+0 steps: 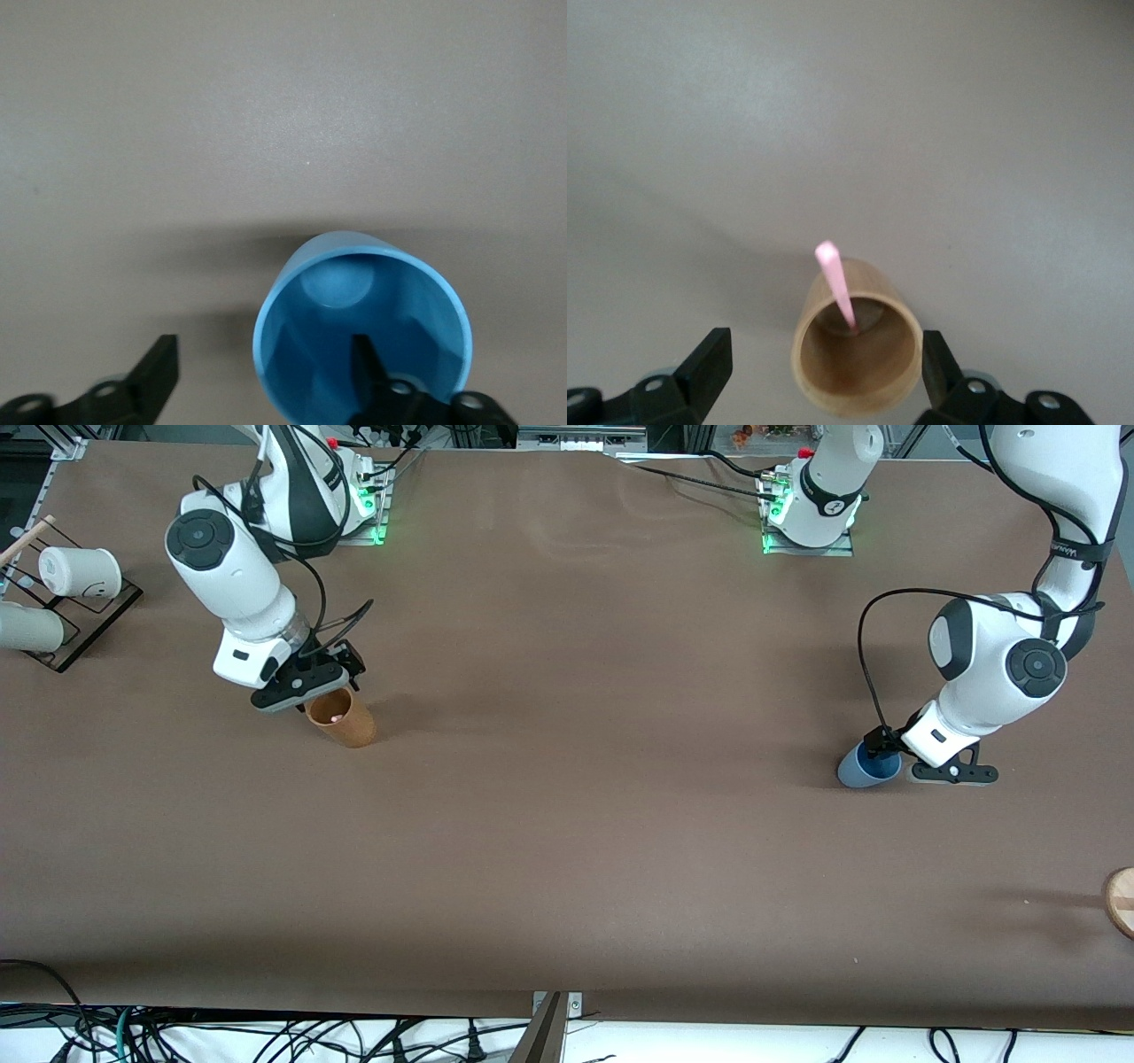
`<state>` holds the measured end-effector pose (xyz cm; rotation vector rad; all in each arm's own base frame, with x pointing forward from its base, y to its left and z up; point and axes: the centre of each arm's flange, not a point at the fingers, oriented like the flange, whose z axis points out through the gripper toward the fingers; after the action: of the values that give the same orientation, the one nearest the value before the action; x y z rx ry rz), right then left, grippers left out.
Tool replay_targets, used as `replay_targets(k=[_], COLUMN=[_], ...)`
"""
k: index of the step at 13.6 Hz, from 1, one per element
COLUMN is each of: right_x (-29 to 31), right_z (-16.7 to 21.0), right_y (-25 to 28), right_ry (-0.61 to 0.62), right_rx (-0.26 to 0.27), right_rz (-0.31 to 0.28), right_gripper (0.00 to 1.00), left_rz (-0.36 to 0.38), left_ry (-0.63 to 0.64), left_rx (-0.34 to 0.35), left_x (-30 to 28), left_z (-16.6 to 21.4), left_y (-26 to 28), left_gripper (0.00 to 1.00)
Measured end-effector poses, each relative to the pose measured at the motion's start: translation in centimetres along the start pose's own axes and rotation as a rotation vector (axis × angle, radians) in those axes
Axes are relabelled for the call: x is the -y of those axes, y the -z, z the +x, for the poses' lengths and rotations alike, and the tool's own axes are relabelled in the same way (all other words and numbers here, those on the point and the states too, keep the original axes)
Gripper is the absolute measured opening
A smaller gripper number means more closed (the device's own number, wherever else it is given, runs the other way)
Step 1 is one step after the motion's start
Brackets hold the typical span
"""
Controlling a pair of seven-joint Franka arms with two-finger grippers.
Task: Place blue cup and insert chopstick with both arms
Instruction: 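Pull the pink chopstick from the tan cup while the left gripper lifts the blue cup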
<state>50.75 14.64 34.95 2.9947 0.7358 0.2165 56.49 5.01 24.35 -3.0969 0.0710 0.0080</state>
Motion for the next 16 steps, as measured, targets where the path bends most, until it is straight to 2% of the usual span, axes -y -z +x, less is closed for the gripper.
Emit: replay_targets(k=[3,4,5,6,7,10,11,13,14,16], right_x=[0.1,0.1,0.2,0.2,0.1,0.1,0.1,0.1,0.1,0.0], right_z=[0.5,0.5,0.5,0.5,0.5,0.6,0.7,0.7,0.7,0.9], right_y=[-2.1,-2.5,-2.8,-2.8,-2.8,-3.0,-3.2,-3.8,-4.0,-3.9], right_ry=[0.013,0.014,0.016,0.016,0.017,0.02,0.028,0.04,0.042,0.042], right_rx=[-0.021,-0.02,-0.019,-0.019,-0.019,-0.021,-0.023,-0.026,-0.024,-0.032], right_rz=[-0.003,-0.002,-0.002,-0.002,-0.002,-0.004,-0.009,-0.016,-0.017,-0.019], right_gripper=[0.94,0.89,0.89,0.82,0.81,0.51,0.51,0.39,0.37,0.12], left_rz=[0.0,0.0,0.0,0.0,0.0,-0.026,-0.061,-0.117,-0.122,-0.122], left_ry=[-0.001,-0.001,-0.001,-0.001,-0.002,-0.035,-0.047,-0.064,-0.058,-0.081], left_rx=[0.006,0.006,0.005,0.001,-0.002,0.018,0.03,0.049,0.048,0.043], left_x=[0.0,0.0,0.0,0.0,-0.1,-3.4,-6.3,-14.6,-19.2,-28.0], left_z=[0.0,0.0,0.0,0.1,0.4,2.6,3.6,5.1,5.2,4.3], left_y=[-0.5,-0.5,-0.4,-0.3,0.1,3.0,4.6,8.7,10.5,12.4], left_gripper=[0.45,0.34,0.25,0.13,0.05,0.05,0.05,0.05,0.05,0.05])
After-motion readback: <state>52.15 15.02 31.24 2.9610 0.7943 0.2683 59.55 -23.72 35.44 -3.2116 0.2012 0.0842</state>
